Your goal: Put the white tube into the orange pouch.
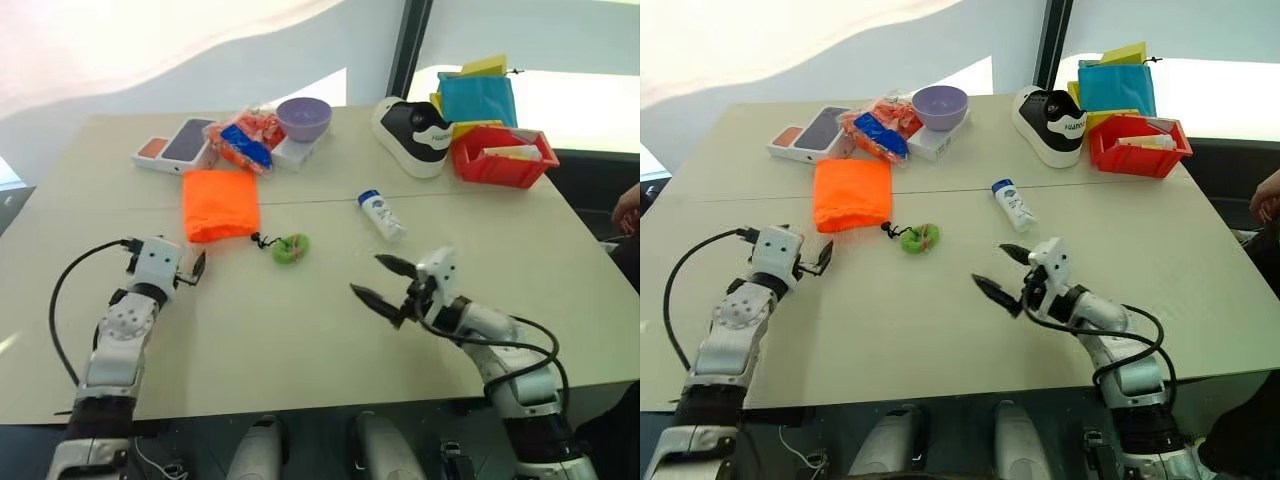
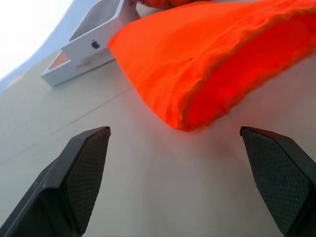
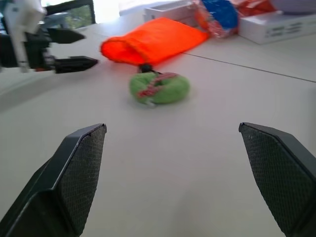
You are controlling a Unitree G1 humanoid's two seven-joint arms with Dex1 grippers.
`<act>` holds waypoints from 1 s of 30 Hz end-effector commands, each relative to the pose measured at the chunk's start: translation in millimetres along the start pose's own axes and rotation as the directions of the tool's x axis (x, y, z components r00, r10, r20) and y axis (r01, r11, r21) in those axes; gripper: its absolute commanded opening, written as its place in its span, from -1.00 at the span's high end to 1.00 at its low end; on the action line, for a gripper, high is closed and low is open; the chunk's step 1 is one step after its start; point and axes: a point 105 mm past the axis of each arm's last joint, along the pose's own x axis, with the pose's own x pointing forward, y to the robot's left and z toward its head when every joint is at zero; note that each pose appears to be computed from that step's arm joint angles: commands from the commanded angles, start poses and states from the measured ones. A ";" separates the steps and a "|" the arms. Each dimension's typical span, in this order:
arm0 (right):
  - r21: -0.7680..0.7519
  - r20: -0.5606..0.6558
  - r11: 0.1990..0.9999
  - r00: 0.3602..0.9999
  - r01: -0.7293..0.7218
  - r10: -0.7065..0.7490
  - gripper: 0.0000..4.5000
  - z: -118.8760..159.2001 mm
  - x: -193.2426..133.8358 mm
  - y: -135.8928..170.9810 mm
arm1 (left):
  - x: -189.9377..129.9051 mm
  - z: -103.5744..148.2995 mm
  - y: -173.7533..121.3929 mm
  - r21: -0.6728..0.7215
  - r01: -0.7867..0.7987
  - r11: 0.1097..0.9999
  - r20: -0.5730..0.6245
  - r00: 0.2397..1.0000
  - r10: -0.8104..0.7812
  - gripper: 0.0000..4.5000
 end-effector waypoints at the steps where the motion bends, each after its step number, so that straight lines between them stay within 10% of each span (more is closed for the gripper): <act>1: -0.035 0.045 0.999 0.998 -0.041 0.042 -0.98 14.7 8.1 13.8 | 13.5 14.9 2.3 0.107 -0.021 0.994 0.054 0.998 0.015 -1.00; 10: -0.040 0.032 0.999 0.999 -0.021 0.022 -0.98 11.5 7.2 10.2 | 42.1 29.3 1.6 0.148 -0.084 0.985 0.099 0.993 0.070 -1.00; 20: -0.054 0.022 0.996 0.997 0.071 -0.070 -1.00 8.1 4.8 -3.0 | 36.8 23.8 8.2 0.136 -0.108 0.985 0.111 0.989 0.093 0.98; 30: -0.107 0.042 0.883 0.890 0.456 -0.455 -1.00 21.9 -1.9 -86.7 | 1.7 31.9 -2.4 0.064 -0.021 0.998 0.168 0.986 0.010 0.98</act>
